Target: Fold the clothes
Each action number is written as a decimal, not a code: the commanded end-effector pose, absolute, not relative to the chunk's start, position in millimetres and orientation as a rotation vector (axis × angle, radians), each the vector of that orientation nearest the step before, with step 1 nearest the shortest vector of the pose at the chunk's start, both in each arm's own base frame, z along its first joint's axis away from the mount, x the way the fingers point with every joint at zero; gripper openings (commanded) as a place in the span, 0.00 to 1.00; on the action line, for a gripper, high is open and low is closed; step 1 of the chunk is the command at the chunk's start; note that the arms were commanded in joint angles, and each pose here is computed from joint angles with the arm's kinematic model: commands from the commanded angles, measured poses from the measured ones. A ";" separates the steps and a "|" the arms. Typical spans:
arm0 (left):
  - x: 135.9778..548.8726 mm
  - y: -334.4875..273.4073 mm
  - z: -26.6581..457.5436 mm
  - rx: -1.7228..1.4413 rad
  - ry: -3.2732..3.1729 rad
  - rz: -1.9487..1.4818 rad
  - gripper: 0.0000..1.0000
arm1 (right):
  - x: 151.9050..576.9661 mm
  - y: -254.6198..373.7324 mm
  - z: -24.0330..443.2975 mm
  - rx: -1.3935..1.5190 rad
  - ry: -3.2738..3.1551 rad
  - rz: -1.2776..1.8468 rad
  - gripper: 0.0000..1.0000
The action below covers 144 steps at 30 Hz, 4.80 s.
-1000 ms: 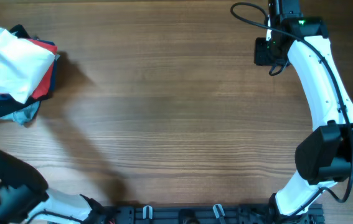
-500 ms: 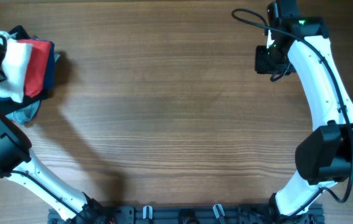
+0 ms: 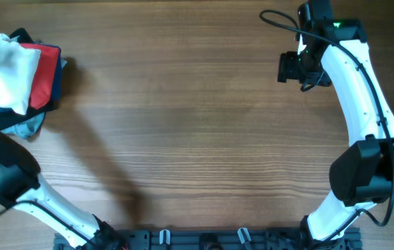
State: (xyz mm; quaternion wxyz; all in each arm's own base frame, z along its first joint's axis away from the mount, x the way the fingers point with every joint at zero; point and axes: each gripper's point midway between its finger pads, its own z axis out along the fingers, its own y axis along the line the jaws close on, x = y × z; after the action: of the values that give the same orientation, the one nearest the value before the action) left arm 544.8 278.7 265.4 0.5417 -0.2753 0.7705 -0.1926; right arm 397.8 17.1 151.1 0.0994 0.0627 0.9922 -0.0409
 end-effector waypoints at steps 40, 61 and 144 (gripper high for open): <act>324.6 18.0 269.2 -0.326 2.721 -0.062 1.00 | 238.9 -7.8 235.8 0.211 2.389 0.231 1.00; 181.2 14.0 261.1 -0.277 2.303 -0.051 1.00 | 246.6 -9.4 204.8 0.254 2.533 0.262 1.00; 198.7 13.3 176.8 -0.235 1.949 -0.098 1.00 | 246.3 14.8 175.8 -0.040 1.567 0.090 1.00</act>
State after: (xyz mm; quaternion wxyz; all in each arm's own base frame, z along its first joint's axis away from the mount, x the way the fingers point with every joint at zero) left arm 186.9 17.0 190.6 0.5244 -0.1193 0.8424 -0.0324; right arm 246.9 13.1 173.4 0.7035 -0.0184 0.7096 0.0341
